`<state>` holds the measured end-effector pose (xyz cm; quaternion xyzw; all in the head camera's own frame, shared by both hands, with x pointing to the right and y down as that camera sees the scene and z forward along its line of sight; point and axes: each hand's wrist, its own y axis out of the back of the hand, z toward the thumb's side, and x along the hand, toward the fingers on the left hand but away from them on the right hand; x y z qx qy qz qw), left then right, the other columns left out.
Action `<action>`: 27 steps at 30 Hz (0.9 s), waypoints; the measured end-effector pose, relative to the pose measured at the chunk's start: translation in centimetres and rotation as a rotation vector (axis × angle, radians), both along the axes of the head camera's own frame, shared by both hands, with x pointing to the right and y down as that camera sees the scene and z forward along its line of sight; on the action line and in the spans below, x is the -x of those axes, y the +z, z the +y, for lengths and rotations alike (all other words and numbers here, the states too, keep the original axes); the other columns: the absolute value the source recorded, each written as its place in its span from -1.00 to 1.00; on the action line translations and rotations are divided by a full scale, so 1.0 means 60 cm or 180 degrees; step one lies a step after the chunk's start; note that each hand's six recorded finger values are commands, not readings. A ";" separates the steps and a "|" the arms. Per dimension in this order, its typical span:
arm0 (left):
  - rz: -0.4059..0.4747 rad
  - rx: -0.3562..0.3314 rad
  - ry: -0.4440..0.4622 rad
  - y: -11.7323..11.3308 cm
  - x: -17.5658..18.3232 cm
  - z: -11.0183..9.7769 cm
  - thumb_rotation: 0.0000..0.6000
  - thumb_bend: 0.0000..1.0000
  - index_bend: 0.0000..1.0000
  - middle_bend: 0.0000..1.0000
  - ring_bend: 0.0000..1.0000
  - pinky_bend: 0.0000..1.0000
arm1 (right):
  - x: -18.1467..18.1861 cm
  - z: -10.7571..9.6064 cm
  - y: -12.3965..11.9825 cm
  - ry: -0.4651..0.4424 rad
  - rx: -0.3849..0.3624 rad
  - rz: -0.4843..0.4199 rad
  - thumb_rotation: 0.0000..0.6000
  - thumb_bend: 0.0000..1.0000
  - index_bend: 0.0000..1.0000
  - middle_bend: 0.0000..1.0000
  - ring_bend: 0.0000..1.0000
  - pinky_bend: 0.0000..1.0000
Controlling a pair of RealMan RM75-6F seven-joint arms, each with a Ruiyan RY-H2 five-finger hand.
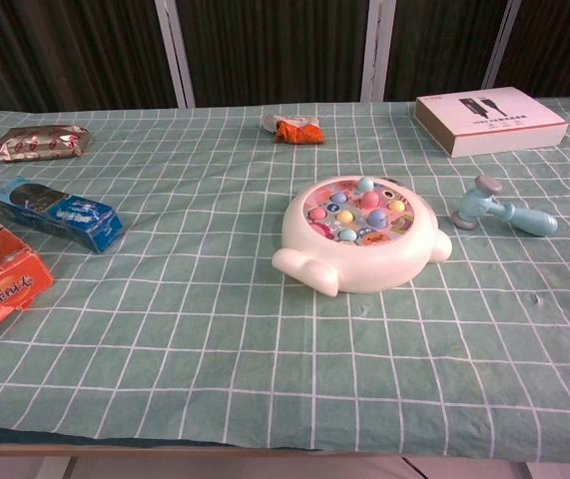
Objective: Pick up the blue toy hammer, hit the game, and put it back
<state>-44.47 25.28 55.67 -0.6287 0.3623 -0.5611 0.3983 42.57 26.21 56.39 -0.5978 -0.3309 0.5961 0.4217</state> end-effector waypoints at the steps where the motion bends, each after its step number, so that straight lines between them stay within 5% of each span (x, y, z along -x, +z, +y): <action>1: 0.0001 0.0001 0.0001 0.000 0.000 0.000 1.00 -0.08 -0.94 -1.00 -1.00 -0.97 | 0.000 0.000 0.000 0.0004 0.0000 -0.0002 1.00 -0.44 -1.00 -1.00 -1.00 -0.93; 11: 0.0046 0.0000 0.0036 0.003 -0.006 -0.005 1.00 -0.08 -0.94 -1.00 -1.00 -0.97 | -0.004 -0.025 0.015 0.0093 0.0012 -0.0070 1.00 -0.44 -0.99 -1.00 -1.00 -0.93; 27: 0.0116 0.0073 0.0089 0.011 -0.009 -0.012 1.00 -0.08 -0.94 -1.00 -1.00 -0.97 | 0.010 -0.246 0.131 0.0628 0.0316 -0.0357 1.00 -0.39 -0.31 -1.00 -1.00 -1.00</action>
